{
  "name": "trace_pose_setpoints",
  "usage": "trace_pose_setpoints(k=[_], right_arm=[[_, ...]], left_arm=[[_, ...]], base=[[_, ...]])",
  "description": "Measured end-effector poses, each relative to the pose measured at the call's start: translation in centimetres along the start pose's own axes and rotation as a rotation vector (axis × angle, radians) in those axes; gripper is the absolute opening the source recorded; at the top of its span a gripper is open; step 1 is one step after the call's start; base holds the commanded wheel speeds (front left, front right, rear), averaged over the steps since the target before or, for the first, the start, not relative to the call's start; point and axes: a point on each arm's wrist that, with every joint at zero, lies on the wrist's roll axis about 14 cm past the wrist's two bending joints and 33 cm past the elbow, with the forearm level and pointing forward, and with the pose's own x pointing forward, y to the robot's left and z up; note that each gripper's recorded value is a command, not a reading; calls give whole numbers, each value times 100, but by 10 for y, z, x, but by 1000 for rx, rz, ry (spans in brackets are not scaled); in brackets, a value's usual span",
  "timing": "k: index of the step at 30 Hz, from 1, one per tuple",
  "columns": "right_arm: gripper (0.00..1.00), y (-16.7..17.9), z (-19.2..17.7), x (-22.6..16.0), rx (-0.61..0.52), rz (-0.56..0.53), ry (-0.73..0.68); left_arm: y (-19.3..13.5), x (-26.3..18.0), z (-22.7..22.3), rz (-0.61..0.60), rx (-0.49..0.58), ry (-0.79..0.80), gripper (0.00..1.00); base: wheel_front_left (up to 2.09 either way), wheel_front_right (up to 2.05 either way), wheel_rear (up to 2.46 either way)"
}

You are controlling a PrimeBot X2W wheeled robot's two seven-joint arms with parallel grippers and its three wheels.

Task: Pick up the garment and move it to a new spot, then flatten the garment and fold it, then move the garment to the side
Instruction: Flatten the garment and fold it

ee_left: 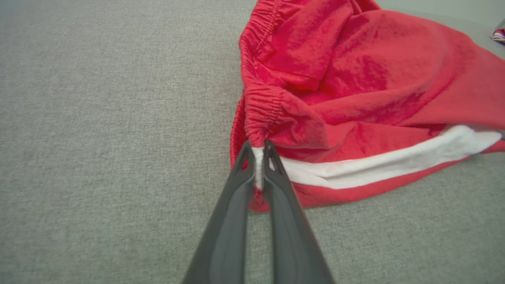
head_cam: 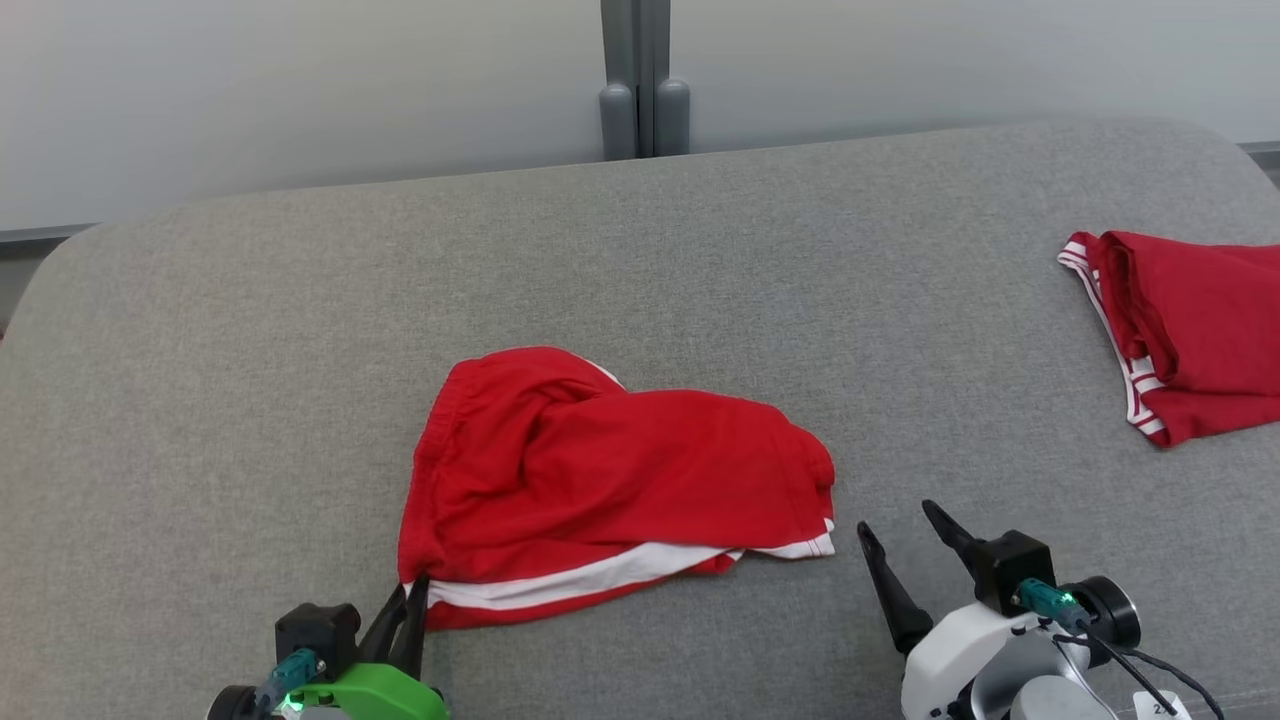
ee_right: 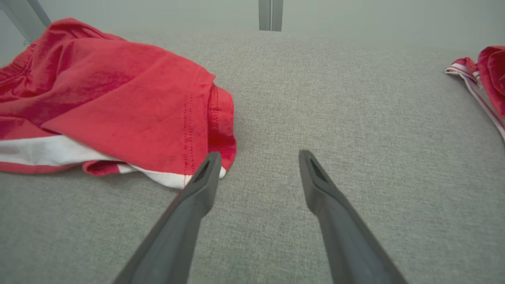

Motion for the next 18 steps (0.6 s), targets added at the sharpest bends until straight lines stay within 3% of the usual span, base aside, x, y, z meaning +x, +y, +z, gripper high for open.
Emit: trace_pose_setpoints(k=[8, 18], right_arm=[[100, 25, -32, -1, -154, 155, 115], [100, 41, -36, 23, -203, 240, 130]], left_arm=[[3, 1, 6, 8, -12, -25, 0], [7, -1, 8, 27, -21, -39, 0]], base=[[0, 0, 0], [0, 0, 0]])
